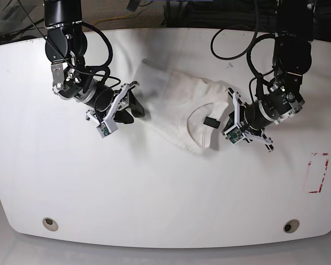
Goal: Fold the T-shirt properly
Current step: 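Rotate the folded shirt bundle with both grippers to align it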
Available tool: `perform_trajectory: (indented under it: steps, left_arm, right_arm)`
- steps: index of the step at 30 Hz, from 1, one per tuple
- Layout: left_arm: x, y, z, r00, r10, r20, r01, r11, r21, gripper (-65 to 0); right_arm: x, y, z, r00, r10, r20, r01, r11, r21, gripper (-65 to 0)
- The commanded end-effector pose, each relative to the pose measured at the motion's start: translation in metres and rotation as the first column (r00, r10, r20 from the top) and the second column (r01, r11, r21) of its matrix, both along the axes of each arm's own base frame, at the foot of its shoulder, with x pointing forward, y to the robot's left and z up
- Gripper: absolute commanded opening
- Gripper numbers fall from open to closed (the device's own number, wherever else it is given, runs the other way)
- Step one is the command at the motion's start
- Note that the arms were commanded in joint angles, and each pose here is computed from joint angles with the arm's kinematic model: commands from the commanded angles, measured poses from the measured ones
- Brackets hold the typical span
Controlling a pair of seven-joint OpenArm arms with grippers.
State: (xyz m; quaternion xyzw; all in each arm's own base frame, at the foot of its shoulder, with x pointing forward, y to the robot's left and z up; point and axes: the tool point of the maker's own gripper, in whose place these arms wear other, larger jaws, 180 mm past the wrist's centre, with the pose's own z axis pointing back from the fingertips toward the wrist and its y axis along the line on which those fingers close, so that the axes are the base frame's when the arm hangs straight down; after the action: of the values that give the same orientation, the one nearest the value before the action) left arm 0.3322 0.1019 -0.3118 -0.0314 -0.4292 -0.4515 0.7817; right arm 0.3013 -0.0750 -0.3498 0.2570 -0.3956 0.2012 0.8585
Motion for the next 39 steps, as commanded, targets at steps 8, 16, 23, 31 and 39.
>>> perform_trajectory:
  steps: [8, 16, 23, 31, 39]
  left_arm:
    - [-0.040, -0.060, -0.014, 0.995, -0.075, -0.069, 0.068, 0.993, -0.093, -60.4]
    - [-0.060, -0.071, -0.078, 0.968, -0.069, -0.241, 0.060, 0.997, -0.043, -60.3]
    - [-0.023, -0.057, -0.085, 0.972, -0.040, -0.230, 0.038, 0.999, -0.016, -60.3]
    - [0.026, -0.018, -0.050, 0.993, -0.011, -0.115, 0.020, 0.997, 0.075, -60.3]
    - [0.047, 0.010, -0.015, 0.999, 0.037, -0.013, -0.036, 0.994, 0.100, -60.4]
  right_arm:
    - [0.040, -0.034, -0.033, 0.998, -0.064, -0.029, 0.059, 0.986, -0.154, -42.3]
    - [0.034, -0.041, -0.063, 0.999, -0.023, -0.043, 0.013, 0.978, -0.206, -42.5]
    - [0.012, -0.034, -0.069, 0.998, 0.003, -0.056, -0.015, 0.976, -0.217, -42.5]
    - [-0.028, 0.023, -0.065, 0.989, 0.140, -0.055, -0.147, 0.974, -0.174, -42.5]
    - [-0.056, 0.089, -0.057, 0.955, 0.291, -0.058, -0.296, 0.948, -0.116, -42.5]
